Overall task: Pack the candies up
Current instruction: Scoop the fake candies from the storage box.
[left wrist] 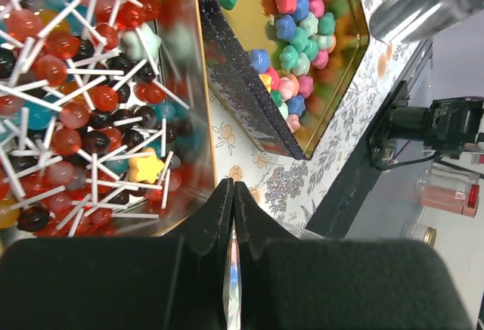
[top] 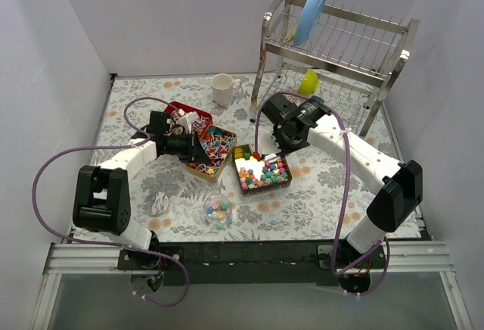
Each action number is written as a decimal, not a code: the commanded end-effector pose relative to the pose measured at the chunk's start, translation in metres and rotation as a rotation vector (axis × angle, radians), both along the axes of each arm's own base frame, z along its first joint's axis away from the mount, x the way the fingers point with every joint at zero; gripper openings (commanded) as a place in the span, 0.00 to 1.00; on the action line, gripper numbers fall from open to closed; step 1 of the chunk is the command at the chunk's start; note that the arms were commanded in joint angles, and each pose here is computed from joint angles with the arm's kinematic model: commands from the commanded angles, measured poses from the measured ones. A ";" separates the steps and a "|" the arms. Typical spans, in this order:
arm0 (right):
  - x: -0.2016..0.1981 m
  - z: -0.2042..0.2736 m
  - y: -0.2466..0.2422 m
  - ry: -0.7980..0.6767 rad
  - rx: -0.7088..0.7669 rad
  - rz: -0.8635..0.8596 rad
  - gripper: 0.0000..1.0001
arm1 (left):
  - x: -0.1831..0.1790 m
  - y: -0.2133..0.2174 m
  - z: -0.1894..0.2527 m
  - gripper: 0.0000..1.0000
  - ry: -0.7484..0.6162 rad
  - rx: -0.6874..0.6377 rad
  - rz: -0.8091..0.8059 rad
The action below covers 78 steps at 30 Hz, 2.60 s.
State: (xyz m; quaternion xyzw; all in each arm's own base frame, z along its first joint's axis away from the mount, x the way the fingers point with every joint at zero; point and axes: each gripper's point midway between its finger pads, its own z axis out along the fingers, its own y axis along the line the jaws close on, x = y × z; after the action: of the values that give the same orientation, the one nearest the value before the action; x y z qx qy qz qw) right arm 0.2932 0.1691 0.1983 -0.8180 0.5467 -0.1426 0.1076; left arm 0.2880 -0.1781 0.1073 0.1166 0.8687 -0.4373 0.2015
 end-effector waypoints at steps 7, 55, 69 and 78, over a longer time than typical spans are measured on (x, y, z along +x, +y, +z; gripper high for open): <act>0.028 -0.001 -0.003 -0.030 -0.412 0.508 0.01 | -0.007 -0.009 -0.031 0.00 -0.008 0.086 -0.048; -0.027 -0.062 -0.016 0.111 -0.479 0.154 0.01 | -0.077 -0.073 -0.044 0.00 0.141 -0.093 -0.321; -0.039 -0.079 -0.004 0.155 -0.355 -0.080 0.01 | -0.071 -0.095 -0.045 0.00 0.193 -0.154 -0.359; -0.054 -0.096 0.012 0.219 -0.279 -0.226 0.01 | -0.059 -0.105 -0.049 0.00 0.242 -0.200 -0.333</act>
State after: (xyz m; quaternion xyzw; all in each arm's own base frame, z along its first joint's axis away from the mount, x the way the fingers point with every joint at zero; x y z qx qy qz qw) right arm 0.2561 0.1690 0.1134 -0.7898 0.5807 -0.1812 -0.0782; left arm 0.2170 -0.2715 0.0479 0.1812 0.8258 -0.5335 0.0258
